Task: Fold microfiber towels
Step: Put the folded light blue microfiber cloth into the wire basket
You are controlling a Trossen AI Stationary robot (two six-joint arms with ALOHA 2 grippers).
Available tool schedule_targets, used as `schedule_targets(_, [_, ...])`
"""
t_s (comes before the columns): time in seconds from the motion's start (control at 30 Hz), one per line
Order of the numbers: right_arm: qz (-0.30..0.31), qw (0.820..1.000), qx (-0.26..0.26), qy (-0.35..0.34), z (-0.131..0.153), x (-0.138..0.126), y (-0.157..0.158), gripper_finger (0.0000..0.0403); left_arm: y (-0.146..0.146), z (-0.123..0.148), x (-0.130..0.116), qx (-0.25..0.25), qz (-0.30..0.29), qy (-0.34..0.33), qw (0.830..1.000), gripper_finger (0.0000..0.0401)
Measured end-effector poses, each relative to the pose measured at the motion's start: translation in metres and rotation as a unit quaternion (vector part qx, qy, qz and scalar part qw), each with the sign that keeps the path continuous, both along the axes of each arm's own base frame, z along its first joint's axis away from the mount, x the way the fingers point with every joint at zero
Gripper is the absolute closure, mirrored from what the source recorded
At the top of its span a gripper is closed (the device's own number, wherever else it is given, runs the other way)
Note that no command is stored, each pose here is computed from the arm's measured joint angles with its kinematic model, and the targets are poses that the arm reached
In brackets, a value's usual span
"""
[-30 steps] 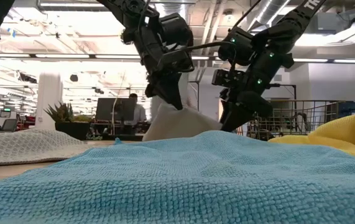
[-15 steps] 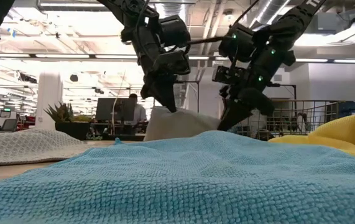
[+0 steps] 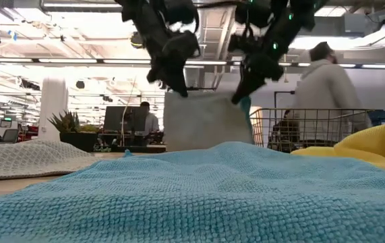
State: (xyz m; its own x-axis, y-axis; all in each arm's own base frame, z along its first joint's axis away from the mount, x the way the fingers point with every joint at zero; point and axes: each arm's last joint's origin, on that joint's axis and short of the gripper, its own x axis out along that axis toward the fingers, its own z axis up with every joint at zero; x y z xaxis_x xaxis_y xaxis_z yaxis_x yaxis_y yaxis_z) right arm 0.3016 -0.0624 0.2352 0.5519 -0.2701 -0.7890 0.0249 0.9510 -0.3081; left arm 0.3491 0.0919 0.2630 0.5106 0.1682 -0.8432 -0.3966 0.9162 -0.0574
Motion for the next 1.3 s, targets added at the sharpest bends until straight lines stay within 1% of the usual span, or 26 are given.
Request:
schedule_targets(0.1, [-0.017, 1.0, -0.008, -0.016, 0.023, -0.003, -0.004, 0.0395, 0.0, 0.018, -0.008, 0.039, 0.022, -0.021, 0.999, 0.0401])
schedule_targets(0.2, [-0.041, 0.998, -0.007, -0.038, 0.045, -0.008, -0.011, 0.0397, 0.002, 0.035, -0.007, 0.067, 0.034, -0.033, 0.997, 0.0401])
schedule_targets(0.27, [-0.057, 0.997, -0.011, -0.051, 0.059, -0.012, -0.016, 0.0397, 0.004, 0.05, -0.003, 0.094, 0.029, -0.042, 0.994, 0.0401])
schedule_targets(0.43, [-0.106, 0.992, -0.048, -0.054, 0.086, -0.026, -0.027, 0.0396, 0.015, 0.092, 0.011, 0.164, 0.029, -0.08, 0.983, 0.0401])
schedule_targets(0.53, [-0.126, 0.988, -0.064, -0.055, 0.102, -0.037, -0.034, 0.0396, 0.022, 0.116, 0.016, 0.189, 0.02, -0.104, 0.976, 0.0401])
schedule_targets(0.63, [-0.138, 0.985, -0.074, -0.068, 0.118, -0.047, -0.04, 0.0397, 0.027, 0.134, 0.02, 0.215, 0.004, -0.116, 0.97, 0.0401])
schedule_targets(0.8, [-0.18, 0.972, -0.119, -0.095, 0.148, -0.066, -0.05, 0.0397, 0.039, 0.159, 0.025, 0.25, -0.002, -0.143, 0.958, 0.0401])
schedule_targets(0.9, [-0.206, 0.965, -0.13, -0.101, 0.161, -0.076, -0.056, 0.0397, 0.05, 0.166, 0.034, 0.261, -0.004, -0.155, 0.953, 0.0401])
schedule_targets(1.07, [-0.252, 0.95, -0.163, -0.084, 0.173, -0.093, -0.067, 0.0397, 0.067, 0.166, 0.057, 0.274, -0.018, -0.168, 0.947, 0.0401])
schedule_targets(1.13, [-0.267, 0.947, -0.165, -0.066, 0.171, -0.098, -0.072, 0.0397, 0.074, 0.16, 0.07, 0.285, -0.024, -0.167, 0.944, 0.0401])
schedule_targets(1.27, [-0.297, 0.94, -0.165, -0.044, 0.17, -0.11, -0.082, 0.0397, 0.085, 0.141, 0.088, 0.312, -0.043, -0.187, 0.93, 0.0401])
schedule_targets(1.3, [-0.307, 0.936, -0.167, -0.034, 0.169, -0.113, -0.085, 0.0397, 0.087, 0.139, 0.093, 0.321, -0.041, -0.201, 0.925, 0.0401])
